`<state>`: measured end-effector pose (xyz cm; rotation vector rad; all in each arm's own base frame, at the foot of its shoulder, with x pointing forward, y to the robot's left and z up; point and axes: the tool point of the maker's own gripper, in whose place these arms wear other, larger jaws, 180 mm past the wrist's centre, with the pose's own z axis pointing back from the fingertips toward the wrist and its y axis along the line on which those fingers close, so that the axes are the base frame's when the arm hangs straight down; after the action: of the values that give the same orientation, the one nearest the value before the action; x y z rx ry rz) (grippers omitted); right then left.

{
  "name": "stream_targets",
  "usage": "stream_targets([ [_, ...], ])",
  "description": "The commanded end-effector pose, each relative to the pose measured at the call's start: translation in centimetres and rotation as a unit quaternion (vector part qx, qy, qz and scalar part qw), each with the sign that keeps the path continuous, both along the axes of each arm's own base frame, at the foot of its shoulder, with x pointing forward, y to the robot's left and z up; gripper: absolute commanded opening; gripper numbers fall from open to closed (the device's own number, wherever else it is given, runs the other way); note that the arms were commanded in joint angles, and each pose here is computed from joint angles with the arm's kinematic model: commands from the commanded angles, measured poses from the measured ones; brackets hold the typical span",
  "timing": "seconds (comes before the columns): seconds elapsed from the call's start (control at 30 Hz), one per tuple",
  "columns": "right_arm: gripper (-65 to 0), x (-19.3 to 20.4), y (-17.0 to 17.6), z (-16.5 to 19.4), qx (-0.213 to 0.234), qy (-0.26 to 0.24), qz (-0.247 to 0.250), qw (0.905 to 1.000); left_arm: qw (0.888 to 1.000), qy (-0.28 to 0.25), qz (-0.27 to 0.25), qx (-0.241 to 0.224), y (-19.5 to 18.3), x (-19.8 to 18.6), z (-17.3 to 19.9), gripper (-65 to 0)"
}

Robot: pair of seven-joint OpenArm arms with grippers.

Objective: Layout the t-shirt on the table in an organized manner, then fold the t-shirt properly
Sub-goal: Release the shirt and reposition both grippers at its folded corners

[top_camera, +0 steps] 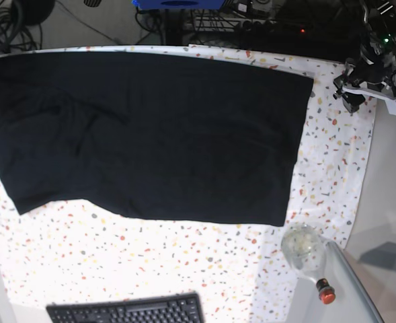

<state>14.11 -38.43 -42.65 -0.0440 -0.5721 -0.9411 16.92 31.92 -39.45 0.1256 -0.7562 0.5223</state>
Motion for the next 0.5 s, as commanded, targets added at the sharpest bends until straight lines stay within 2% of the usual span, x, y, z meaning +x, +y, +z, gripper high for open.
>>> stream_targets([
  [0.0,-23.3,1.1,-1.3,1.7,-0.027,-0.023,0.002,0.9994,1.0,-0.022,-0.018,0.006,-0.5,1.6,1.0,-28.8],
  [0.03,-23.3,1.5,-1.4,2.1,-0.033,-0.029,0.003,0.999,0.999,-0.024,-0.027,0.0,-1.1,2.2,0.9,-34.2],
  [0.07,-23.3,2.3,-1.5,2.6,-0.037,-0.04,0.004,0.9985,0.999,-0.023,-0.034,-0.006,-1.7,2.8,0.5,-42.5],
  [0.13,-23.3,5.1,-2.0,3.9,-0.054,-0.062,0.024,0.9964,0.998,-0.029,-0.052,-0.021,-3.2,4.4,0.0,-63.4],
  [0.23,-22.7,9.9,-1.8,3.8,-0.069,-0.066,0.083,0.992,0.995,-0.03,-0.089,-0.046,-6.3,6.8,-1.1,-65.0],
  [0.37,-22.7,16.5,-1.4,2.8,-0.106,-0.073,0.169,0.9771,0.988,-0.003,-0.133,-0.082,-10.2,8.8,-4.0,-65.0],
  [0.47,-22.7,19.7,-0.9,1.5,-0.116,-0.069,0.212,0.9679,0.988,0.024,-0.131,-0.077,-10.0,8.4,-6.4,-65.0],
])
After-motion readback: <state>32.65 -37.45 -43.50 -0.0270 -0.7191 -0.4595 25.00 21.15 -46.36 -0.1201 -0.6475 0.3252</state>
